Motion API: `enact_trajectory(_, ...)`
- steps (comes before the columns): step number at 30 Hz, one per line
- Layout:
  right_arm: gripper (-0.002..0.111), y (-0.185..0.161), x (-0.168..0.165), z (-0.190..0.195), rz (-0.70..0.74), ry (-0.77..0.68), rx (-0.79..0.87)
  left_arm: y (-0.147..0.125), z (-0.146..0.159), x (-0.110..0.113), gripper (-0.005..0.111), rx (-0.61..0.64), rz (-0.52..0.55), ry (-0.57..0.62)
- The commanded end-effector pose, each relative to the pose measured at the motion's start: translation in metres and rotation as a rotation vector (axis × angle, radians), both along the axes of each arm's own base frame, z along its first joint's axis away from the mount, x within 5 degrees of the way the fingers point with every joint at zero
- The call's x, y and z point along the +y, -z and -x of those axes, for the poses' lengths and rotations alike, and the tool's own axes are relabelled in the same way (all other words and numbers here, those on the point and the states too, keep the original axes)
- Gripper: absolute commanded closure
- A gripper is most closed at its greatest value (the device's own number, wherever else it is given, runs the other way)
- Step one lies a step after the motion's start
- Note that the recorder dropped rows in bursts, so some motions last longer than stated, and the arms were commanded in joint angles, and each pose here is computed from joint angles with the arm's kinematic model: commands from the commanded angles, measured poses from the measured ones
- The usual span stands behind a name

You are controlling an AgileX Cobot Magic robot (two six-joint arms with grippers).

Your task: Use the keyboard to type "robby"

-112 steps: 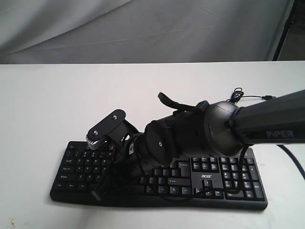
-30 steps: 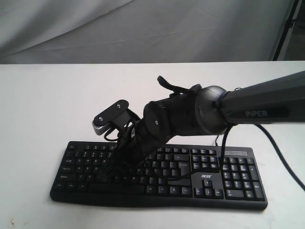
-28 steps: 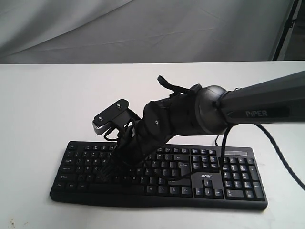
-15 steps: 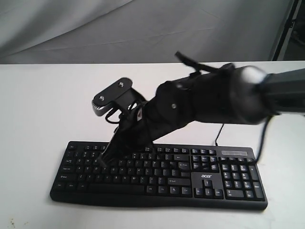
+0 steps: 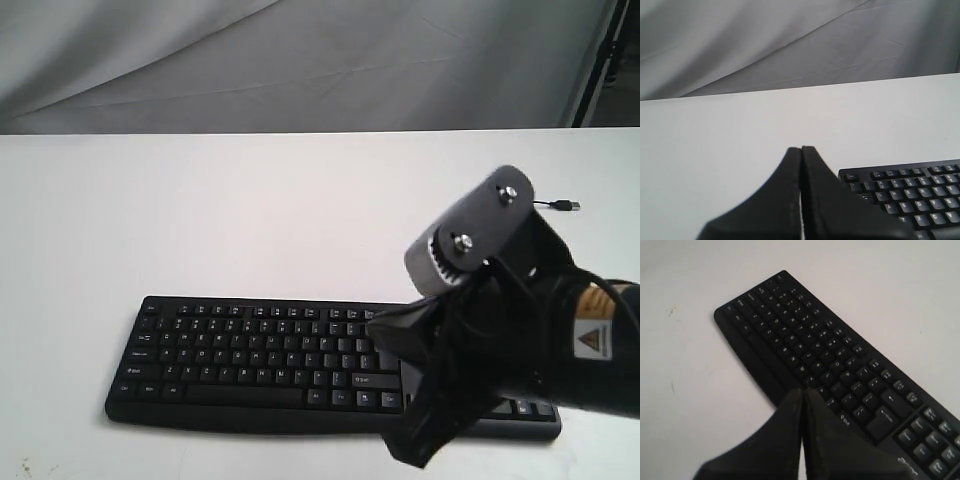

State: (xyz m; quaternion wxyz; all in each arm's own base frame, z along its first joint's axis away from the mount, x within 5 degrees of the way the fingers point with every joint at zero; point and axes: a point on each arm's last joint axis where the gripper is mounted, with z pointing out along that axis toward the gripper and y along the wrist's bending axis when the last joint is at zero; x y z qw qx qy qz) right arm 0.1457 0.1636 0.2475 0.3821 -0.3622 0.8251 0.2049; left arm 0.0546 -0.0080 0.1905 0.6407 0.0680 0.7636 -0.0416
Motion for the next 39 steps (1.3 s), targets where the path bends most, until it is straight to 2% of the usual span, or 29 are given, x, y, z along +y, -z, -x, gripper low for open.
enact_trajectory(1, 0.108, 0.011, -0.008, 0.008, 0.004, 0.01, 0.018, 0.001, 0.0, 0.0, 0.107, -0.007, -0.001, 0.006)
enact_trajectory(4, 0.108, 0.012, -0.008, 0.008, 0.001, 0.014, 0.013, 0.001, 0.0, 0.0, 0.107, -0.007, -0.001, 0.006)
enact_trajectory(9, 0.108, -0.011, -0.018, 0.011, -0.09, 0.036, -0.1, 0.001, 0.0, 0.0, 0.107, -0.007, -0.001, 0.006)
enact_trajectory(13, 0.108, -0.027, -0.045, 0.008, -0.09, 0.1, -0.252, 0.001, 0.0, 0.0, 0.107, -0.007, -0.001, 0.006)
enact_trajectory(16, 0.108, -0.028, -0.077, 0.01, -0.105, 0.243, -0.306, 0.001, 0.0, 0.0, 0.107, -0.007, -0.001, 0.006)
enact_trajectory(19, 0.108, -0.02, -0.114, 0.025, -0.115, 0.427, -0.373, 0.001, 0.0, 0.0, 0.107, -0.007, -0.001, 0.006)
enact_trajectory(24, 0.108, 0.01, -0.142, 0.059, -0.132, 0.586, -0.465, 0.001, 0.0, 0.0, 0.107, -0.007, -0.001, 0.006)
enact_trajectory(29, 0.108, 0.035, -0.15, 0.086, -0.197, 0.615, -0.6, 0.001, 0.0, 0.0, 0.107, -0.007, -0.001, 0.006)
enact_trajectory(39, 0.108, 0.042, -0.15, 0.087, -0.191, 0.615, -0.589, 0.001, 0.0, 0.0, 0.107, -0.007, -0.001, 0.006)
